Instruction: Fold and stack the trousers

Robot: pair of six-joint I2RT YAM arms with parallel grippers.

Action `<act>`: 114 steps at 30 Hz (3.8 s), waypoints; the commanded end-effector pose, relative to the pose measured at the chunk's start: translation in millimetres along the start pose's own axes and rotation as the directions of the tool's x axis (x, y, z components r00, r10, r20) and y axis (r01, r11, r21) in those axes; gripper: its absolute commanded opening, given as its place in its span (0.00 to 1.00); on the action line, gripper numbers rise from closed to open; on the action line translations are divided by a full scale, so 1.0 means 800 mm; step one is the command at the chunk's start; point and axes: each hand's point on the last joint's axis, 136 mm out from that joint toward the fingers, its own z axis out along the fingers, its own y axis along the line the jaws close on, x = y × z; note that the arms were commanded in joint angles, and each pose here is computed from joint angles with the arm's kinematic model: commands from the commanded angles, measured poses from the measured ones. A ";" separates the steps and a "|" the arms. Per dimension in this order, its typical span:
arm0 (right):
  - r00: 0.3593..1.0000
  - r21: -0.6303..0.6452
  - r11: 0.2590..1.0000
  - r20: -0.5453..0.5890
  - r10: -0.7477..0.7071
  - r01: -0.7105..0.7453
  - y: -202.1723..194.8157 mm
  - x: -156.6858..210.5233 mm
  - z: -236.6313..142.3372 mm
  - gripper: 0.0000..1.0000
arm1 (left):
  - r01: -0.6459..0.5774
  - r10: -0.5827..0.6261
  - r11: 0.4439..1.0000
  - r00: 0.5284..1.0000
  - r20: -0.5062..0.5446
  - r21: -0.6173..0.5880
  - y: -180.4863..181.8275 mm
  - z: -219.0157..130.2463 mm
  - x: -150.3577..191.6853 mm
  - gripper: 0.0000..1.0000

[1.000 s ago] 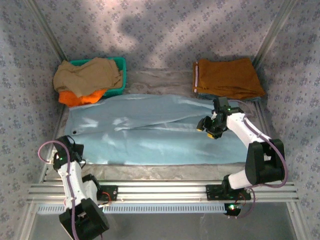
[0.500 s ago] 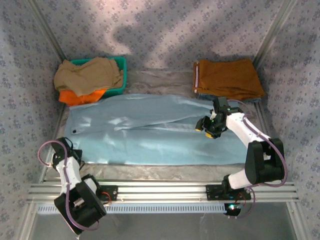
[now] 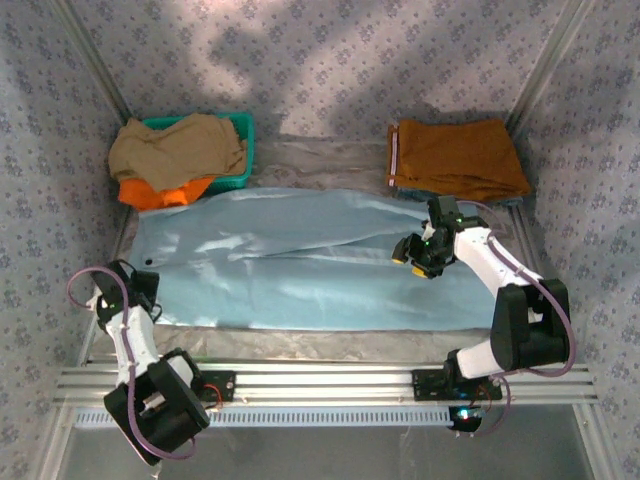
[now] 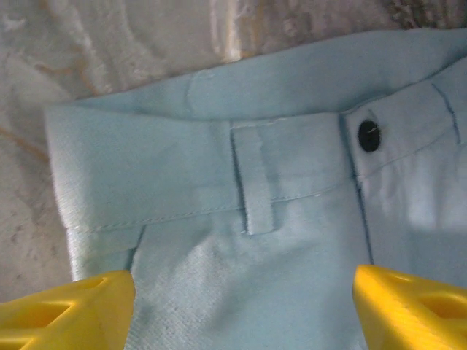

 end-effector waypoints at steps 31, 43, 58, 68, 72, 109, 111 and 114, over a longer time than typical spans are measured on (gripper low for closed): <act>1.000 0.004 1.000 0.016 -0.015 0.015 0.008 -0.004 -0.011 0.58 | -0.048 0.051 0.955 0.999 0.003 -0.294 0.040 0.025 -0.003 0.85; 0.989 0.035 0.988 0.018 0.149 -0.149 -0.029 0.011 -0.038 0.57 | -0.048 0.046 0.959 0.999 -0.013 -0.279 0.050 0.032 0.009 0.33; 0.671 0.170 0.649 0.210 0.711 -0.741 -0.178 0.097 -0.114 0.65 | -0.036 0.034 0.997 0.999 -0.022 -0.063 -0.009 -0.004 0.006 0.00; 0.530 0.232 0.487 0.183 0.828 -0.842 -0.195 0.146 -0.042 0.63 | -0.041 0.040 0.999 0.999 -0.028 -0.024 -0.025 -0.009 0.002 0.00; 0.512 0.253 0.460 0.208 0.833 -0.851 -0.199 0.145 -0.027 0.63 | -0.043 0.043 0.999 0.999 -0.027 -0.011 -0.032 -0.012 -0.001 0.00; 0.758 -0.095 0.950 0.581 0.295 -0.296 -0.072 0.046 -0.275 0.00 | -0.103 0.031 0.938 0.976 0.216 0.332 -0.149 -0.281 -0.086 0.00; 0.767 -0.083 0.954 0.577 0.281 -0.288 -0.074 0.061 -0.275 0.00 | -0.101 0.031 0.945 0.975 0.219 0.312 -0.139 -0.283 -0.081 0.00; 0.779 -0.047 0.970 0.586 0.221 -0.239 -0.075 0.081 -0.280 0.00 | -0.113 0.045 0.962 0.964 0.263 0.249 -0.117 -0.293 -0.082 0.00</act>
